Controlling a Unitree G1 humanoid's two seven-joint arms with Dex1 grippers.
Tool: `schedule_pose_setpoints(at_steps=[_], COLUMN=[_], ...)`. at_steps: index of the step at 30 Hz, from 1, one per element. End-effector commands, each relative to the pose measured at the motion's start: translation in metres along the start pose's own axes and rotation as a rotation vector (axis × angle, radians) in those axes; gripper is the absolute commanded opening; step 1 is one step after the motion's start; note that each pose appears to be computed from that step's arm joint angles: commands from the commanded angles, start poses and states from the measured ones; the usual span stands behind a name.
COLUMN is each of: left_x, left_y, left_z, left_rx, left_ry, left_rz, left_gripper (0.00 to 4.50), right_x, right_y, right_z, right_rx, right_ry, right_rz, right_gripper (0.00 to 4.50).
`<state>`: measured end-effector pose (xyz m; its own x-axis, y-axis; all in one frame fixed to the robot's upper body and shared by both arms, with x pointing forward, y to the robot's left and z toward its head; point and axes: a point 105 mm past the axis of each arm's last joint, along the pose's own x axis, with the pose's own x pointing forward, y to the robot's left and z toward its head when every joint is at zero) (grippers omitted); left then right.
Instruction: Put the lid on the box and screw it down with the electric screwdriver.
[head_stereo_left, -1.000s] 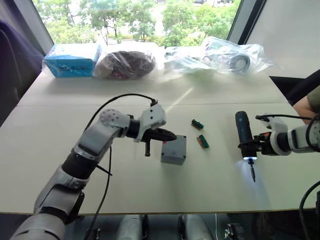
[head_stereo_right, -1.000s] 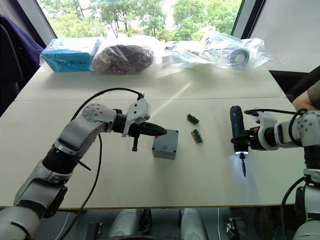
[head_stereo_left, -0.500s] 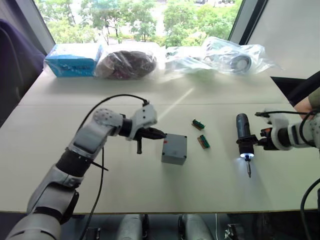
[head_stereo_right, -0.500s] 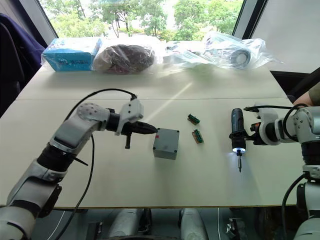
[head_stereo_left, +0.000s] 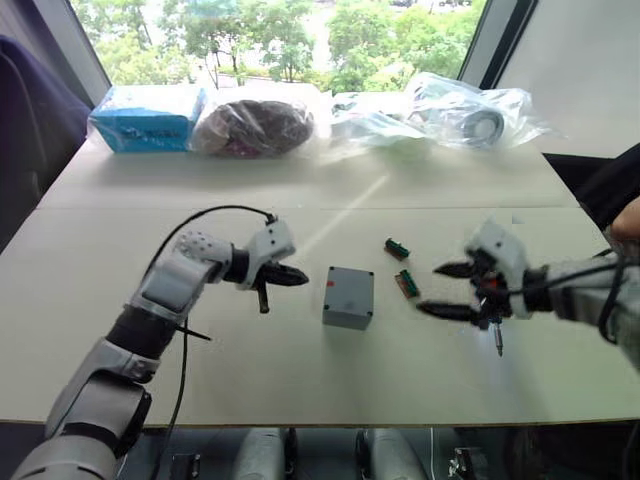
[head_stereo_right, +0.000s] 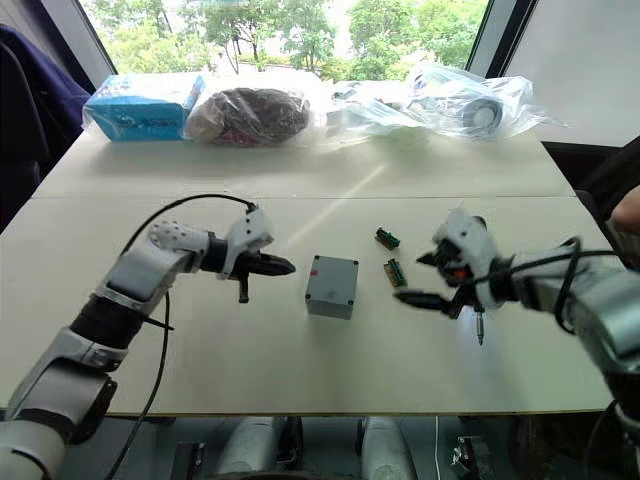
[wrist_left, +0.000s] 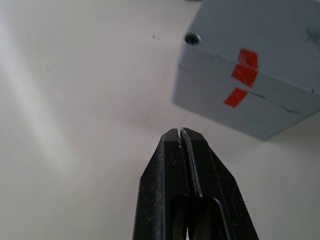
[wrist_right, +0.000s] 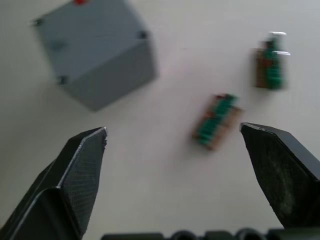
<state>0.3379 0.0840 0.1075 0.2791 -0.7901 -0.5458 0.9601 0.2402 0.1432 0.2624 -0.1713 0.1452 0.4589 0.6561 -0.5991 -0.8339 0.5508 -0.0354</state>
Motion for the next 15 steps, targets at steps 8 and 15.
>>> schedule_pose_setpoints(at_steps=[8,15], left_x=[0.014,0.025], left_y=[-0.015,-0.011], left_z=[0.021,0.035], left_rx=[0.058,0.099], left_ry=[-0.05,-0.071], left_rz=[-0.082,-0.102], left_gripper=[0.0,0.0], right_x=[0.037,0.05], right_y=[0.038,0.055], right_z=[0.005,0.015], right_rx=[-0.044,-0.022], right_ry=[-0.075,-0.108], right_rz=[0.141,0.245], right_gripper=[4.48,4.48])
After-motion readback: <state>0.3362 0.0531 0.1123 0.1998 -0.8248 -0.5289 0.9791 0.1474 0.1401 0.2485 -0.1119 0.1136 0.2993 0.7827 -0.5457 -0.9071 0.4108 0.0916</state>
